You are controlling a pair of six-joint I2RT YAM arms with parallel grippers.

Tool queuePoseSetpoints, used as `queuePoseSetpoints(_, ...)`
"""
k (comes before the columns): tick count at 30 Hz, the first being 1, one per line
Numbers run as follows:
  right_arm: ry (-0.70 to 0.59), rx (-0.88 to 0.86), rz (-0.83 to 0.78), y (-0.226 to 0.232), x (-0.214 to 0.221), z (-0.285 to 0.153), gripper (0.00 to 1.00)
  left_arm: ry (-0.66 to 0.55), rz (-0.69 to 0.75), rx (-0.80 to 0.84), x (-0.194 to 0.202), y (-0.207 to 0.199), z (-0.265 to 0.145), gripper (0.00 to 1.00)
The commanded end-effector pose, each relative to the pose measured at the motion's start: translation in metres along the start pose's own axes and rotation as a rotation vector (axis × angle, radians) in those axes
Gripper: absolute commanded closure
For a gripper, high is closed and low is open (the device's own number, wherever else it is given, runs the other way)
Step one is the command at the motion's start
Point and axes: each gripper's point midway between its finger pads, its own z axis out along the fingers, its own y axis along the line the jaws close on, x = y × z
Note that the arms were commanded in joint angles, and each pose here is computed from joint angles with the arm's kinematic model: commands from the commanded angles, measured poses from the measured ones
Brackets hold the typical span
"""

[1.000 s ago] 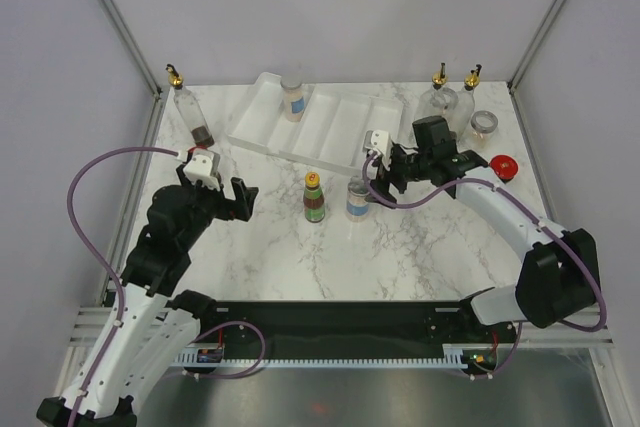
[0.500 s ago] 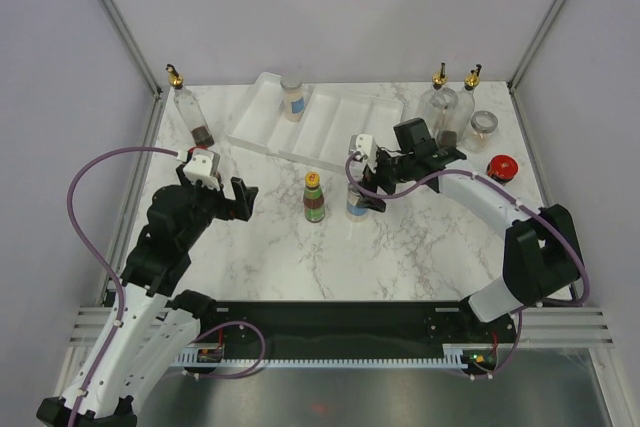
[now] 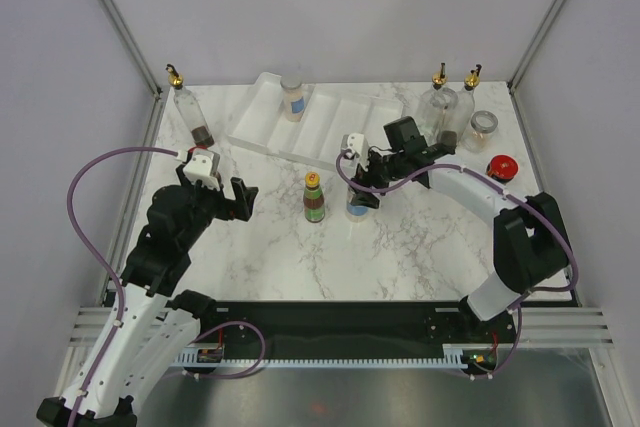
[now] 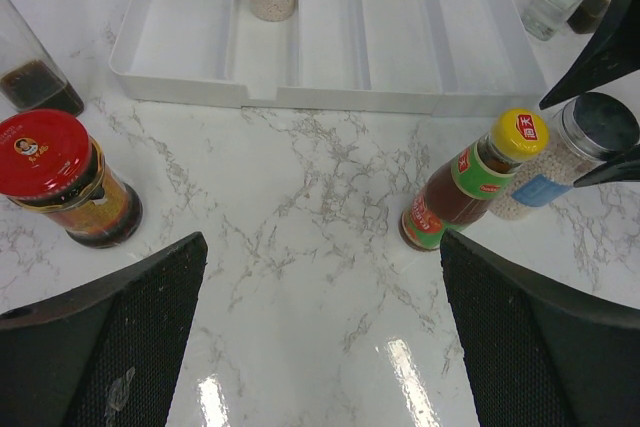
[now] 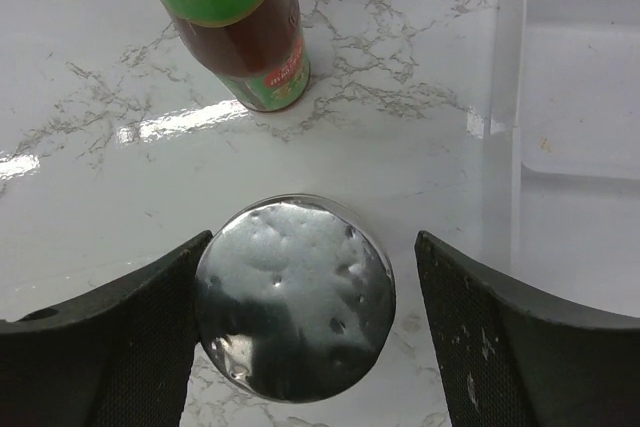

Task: Organize the condiment bottles
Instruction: Pick up the bottle from the center of the board, then place the bottle in the storage box.

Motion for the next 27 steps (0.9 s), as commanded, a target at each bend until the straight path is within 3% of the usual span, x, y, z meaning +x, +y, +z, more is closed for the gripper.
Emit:
queuePoseSetpoints(1,-0.036,0.004,-0.026,-0.006,-0.018,0.002,0.16,-0.035,0.029,-0.009,-0.008,0.002,0.0,0.0)
queuePoseSetpoints(2,-0.037,0.003,-0.026,-0.006,-0.019,0.002,0.18,-0.035,0.029,-0.009,-0.008,0.002,0.0,0.0)
queuePoseSetpoints(5,-0.039,-0.002,-0.023,-0.006,-0.02,0.002,0.39,-0.036,0.029,-0.007,-0.008,0.002,0.0,0.0)
queuePoseSetpoints(6,-0.041,-0.001,-0.022,-0.006,-0.022,0.001,0.6,-0.036,0.029,-0.007,-0.008,0.002,0.0,0.0)
queuePoseSetpoints(8,-0.047,0.009,-0.026,-0.008,-0.028,-0.002,0.79,-0.039,0.031,-0.006,-0.009,0.002,-0.001,0.0)
queuePoseSetpoints(9,-0.053,0.018,-0.028,-0.009,-0.032,-0.005,0.95,-0.039,0.029,-0.007,-0.009,0.002,-0.001,0.0)
queuePoseSetpoints(10,-0.05,0.035,-0.026,-0.012,-0.034,-0.007,1.0,-0.044,0.03,-0.005,-0.01,0.001,-0.002,0.0)
queuePoseSetpoints(20,-0.11,0.276,-0.03,-0.07,-0.111,-0.046,1.0,-0.049,0.029,-0.009,-0.01,0.002,-0.003,0.0)
queuePoseSetpoints(27,-0.193,0.358,-0.006,-0.119,-0.169,-0.036,1.0,-0.046,0.032,-0.013,-0.01,0.003,-0.002,0.0)
